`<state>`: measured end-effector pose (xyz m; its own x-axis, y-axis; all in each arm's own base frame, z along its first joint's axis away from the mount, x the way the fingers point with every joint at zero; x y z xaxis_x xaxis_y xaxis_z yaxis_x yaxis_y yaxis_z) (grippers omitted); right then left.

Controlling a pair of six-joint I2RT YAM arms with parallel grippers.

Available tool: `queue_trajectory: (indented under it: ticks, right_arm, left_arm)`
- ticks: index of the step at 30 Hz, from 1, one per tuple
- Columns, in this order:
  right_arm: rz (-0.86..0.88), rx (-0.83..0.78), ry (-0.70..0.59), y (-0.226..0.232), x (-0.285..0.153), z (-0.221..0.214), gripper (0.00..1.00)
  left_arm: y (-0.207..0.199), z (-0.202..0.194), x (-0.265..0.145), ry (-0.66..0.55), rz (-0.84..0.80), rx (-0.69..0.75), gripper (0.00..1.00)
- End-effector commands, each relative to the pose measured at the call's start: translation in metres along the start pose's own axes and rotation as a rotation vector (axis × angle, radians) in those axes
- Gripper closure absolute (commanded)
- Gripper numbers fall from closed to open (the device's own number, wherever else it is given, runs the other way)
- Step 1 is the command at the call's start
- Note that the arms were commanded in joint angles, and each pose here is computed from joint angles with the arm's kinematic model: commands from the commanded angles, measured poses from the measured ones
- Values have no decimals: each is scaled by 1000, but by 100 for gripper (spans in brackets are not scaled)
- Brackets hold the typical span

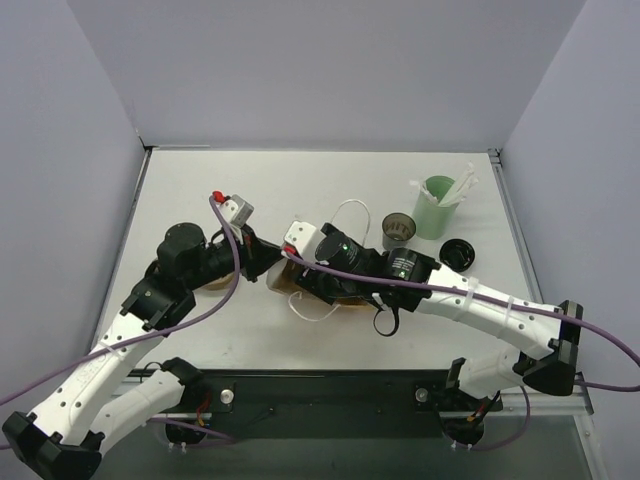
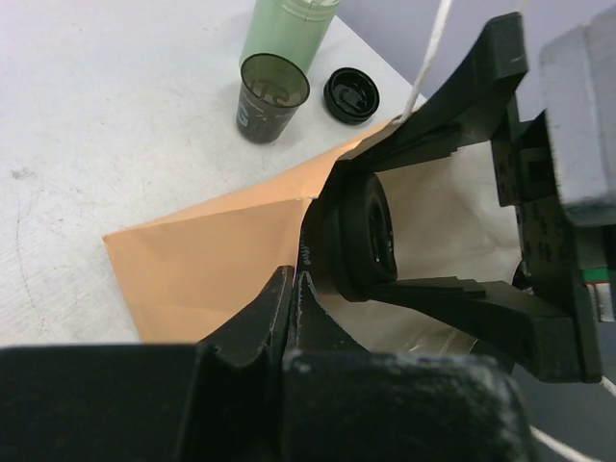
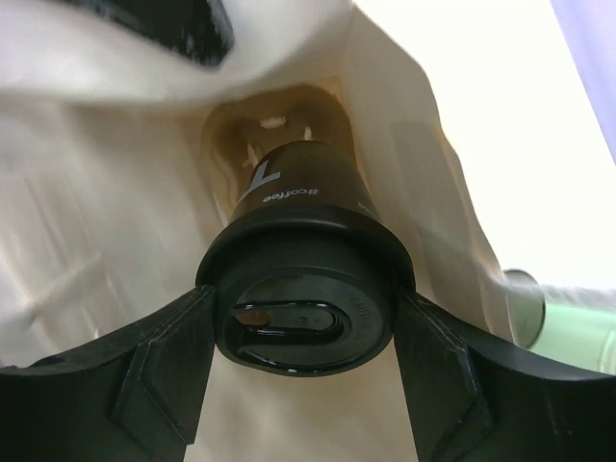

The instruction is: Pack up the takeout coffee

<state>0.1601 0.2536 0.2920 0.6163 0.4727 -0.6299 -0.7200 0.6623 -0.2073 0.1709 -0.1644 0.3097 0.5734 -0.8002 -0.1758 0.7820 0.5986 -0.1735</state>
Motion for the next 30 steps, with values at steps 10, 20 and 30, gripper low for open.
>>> queue_trajectory:
  ticks: [10, 20, 30]
  right_arm:
    - [-38, -35, -31, 6, 49, -18, 58]
    - [-78, 27, -32, 10, 66, -29, 58]
    - [-168, 77, -11, 3, 84, -34, 59]
  left_arm:
    - [-3, -15, -20, -23, 22, 55, 100]
    - [-5, -17, -21, -29, 27, -11, 100]
    - [-5, -15, -22, -25, 30, -4, 100]
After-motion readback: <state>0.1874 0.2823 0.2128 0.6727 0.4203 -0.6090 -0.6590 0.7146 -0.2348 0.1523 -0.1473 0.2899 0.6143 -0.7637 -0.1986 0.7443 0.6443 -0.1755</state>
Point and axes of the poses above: each gripper's point midway between its finger pads, its own x axis out along the fingers, its own y axis along the line the jaws close on, z = x × y, the point moved 8 cm from there along -x, back along the fingers, and after that the axes turned 13 degrees about x, right-handed, at the moved point
